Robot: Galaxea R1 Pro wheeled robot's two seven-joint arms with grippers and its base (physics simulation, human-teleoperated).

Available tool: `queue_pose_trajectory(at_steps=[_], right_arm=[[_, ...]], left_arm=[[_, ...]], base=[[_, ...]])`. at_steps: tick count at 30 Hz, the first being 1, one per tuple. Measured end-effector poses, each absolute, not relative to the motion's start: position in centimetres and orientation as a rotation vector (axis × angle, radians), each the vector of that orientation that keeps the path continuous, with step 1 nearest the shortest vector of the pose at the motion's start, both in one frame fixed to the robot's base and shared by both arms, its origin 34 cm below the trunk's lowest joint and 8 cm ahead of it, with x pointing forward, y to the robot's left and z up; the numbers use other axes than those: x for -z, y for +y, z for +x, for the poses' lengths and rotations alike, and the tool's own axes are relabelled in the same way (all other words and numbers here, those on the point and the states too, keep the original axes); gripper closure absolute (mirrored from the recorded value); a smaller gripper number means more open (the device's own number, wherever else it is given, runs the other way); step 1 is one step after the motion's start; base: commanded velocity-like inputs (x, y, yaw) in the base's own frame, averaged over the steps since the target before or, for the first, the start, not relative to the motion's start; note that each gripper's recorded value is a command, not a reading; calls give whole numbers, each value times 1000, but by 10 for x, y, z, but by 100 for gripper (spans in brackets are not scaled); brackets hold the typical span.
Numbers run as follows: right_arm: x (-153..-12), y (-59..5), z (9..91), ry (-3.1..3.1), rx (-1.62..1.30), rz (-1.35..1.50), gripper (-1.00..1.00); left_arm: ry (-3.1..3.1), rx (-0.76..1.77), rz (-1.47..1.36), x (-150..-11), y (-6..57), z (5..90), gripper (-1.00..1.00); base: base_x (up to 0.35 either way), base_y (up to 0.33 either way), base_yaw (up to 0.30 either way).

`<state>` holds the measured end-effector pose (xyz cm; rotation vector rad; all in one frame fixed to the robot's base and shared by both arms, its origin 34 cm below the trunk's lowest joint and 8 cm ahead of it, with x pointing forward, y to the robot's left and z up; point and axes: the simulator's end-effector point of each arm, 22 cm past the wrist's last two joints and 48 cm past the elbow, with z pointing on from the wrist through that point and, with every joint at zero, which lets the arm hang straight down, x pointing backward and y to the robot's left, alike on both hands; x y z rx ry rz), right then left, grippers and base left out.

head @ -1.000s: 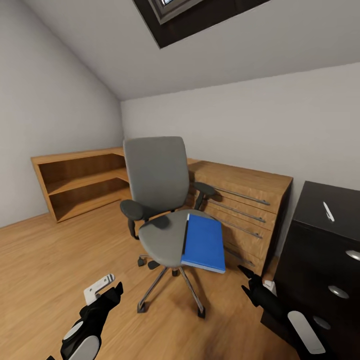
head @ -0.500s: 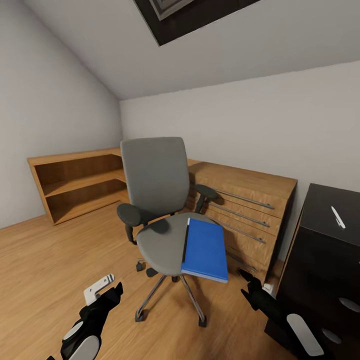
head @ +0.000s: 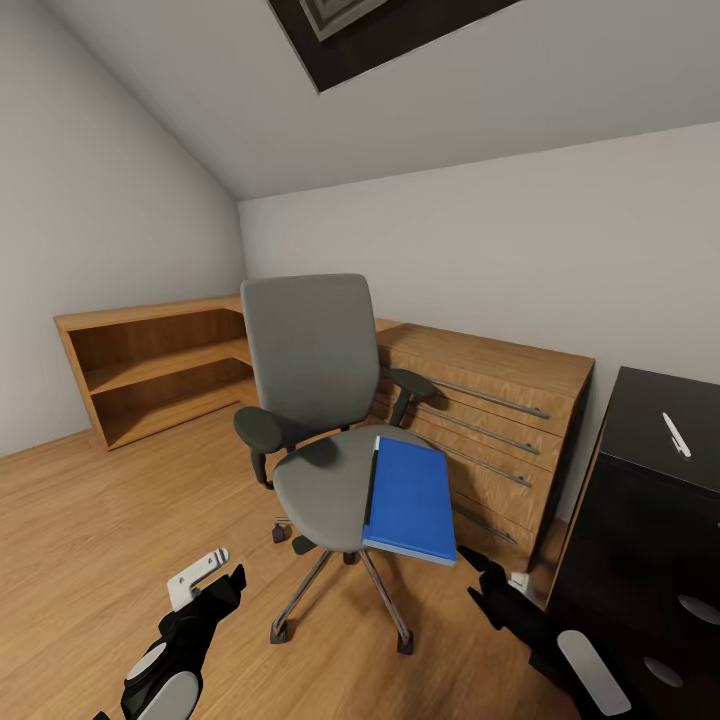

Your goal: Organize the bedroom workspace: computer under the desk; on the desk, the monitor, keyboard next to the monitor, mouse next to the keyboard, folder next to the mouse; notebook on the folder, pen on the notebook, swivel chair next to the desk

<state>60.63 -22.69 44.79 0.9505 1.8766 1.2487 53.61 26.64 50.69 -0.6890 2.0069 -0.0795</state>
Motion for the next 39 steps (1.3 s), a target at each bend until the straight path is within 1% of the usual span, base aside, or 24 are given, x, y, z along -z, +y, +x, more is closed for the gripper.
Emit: queue_pose_trajectory(at_steps=[15, 39], right_arm=[[-448, -198, 602, 1927, -1277, 880, -100], [-456, -196, 603, 1920, -1280, 860, -100]], left_arm=[[2007, 80, -689, -507, 266, 536, -100], [1997, 84, -688, -512, 266, 536, -100]], base=[[0, 0, 0], [1, 0, 0]])
